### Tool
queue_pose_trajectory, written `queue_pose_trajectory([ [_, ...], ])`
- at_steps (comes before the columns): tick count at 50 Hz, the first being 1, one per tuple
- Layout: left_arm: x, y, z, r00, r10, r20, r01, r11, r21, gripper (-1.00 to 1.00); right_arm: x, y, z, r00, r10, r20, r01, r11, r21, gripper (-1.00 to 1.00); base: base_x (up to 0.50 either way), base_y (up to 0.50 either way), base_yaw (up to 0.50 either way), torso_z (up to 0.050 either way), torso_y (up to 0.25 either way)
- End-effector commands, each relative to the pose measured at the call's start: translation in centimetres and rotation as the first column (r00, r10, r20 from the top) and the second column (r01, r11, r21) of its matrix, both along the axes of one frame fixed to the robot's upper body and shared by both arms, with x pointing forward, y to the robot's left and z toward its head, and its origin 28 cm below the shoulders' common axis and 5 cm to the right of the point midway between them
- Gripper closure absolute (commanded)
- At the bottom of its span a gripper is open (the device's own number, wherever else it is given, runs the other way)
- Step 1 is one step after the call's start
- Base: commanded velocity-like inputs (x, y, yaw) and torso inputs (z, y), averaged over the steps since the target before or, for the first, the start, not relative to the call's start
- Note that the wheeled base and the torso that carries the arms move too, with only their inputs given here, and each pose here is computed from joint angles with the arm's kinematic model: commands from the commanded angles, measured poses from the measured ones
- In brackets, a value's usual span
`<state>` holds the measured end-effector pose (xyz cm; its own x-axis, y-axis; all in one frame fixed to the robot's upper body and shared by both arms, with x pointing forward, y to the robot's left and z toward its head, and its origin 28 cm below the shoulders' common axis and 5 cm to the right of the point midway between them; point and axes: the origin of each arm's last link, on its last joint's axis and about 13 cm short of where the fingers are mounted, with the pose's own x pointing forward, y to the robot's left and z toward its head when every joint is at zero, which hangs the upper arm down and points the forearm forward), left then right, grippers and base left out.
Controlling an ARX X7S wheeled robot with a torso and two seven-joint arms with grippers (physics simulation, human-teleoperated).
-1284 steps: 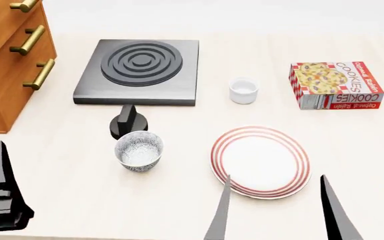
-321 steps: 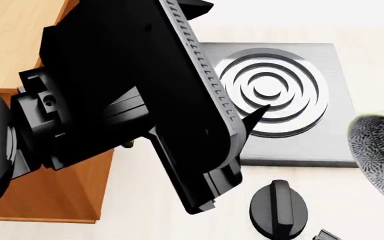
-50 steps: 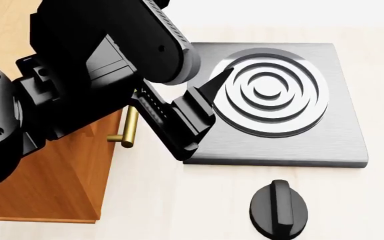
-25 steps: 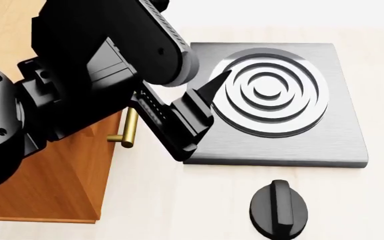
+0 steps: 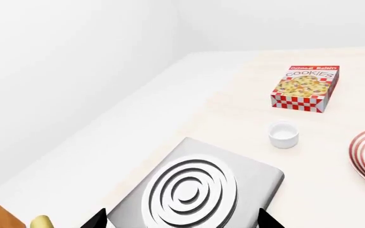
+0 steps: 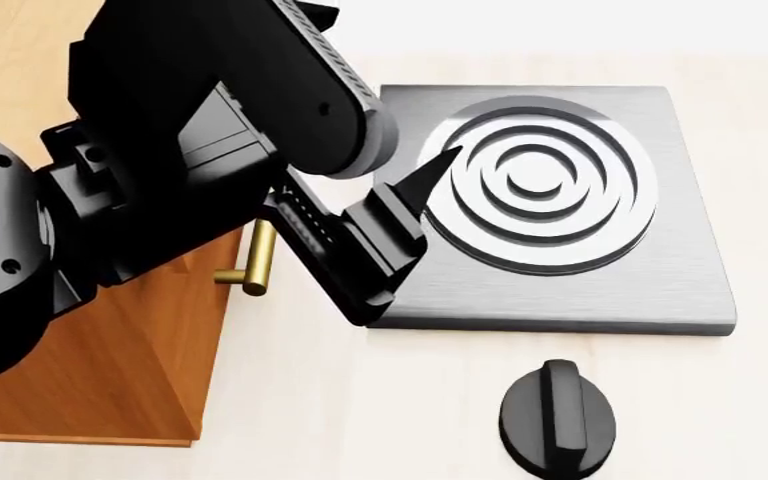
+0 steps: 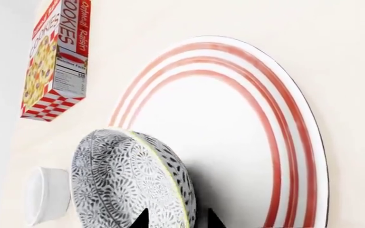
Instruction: Pick the akita bowl on the wooden cabinet and place it on the plate.
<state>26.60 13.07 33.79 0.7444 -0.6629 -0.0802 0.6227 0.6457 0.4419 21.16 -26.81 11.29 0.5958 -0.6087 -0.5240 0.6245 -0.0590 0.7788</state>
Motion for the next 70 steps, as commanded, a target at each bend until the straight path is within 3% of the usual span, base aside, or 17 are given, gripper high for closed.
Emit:
queue_pose_trajectory([
  [1,0.0,0.0,0.0,1.0,-0.001,0.0,0.001,1.0,0.001,-1.0,0.1,0.1,0.4,1.0,0.01,0.01,-0.01,0.999,-0.043,-1.0,0.0,0.0,0.0,0.0,0.0],
  [23,0.1,0.2,-0.2,1.0,0.008,-0.003,-0.008,1.0,-0.001,-1.0,-0.1,0.2,0.2,1.0,0.019,0.015,-0.019,0.999,-0.049,-1.0,0.0,0.0,0.0,0.0,0.0],
  [47,0.0,0.5,0.0,1.0,0.016,0.0,-0.016,1.0,-0.006,-1.0,-1.2,0.4,3.2,0.997,0.025,0.075,-0.015,0.992,-0.125,-1.0,0.0,0.0,0.0,0.0,0.0],
  [58,-0.2,0.4,0.2,1.0,0.011,0.004,-0.011,1.0,-0.006,-1.0,-2.4,1.0,6.6,0.993,0.0,0.115,0.031,0.964,-0.263,-1.0,0.0,0.0,0.0,0.0,0.0],
  [70,-0.1,0.6,0.1,1.0,0.016,0.002,-0.016,1.0,-0.009,-1.0,-3.7,3.4,12.0,0.968,0.079,0.238,0.022,0.919,-0.394,-1.0,0.0,0.0,0.0,0.0,0.0],
])
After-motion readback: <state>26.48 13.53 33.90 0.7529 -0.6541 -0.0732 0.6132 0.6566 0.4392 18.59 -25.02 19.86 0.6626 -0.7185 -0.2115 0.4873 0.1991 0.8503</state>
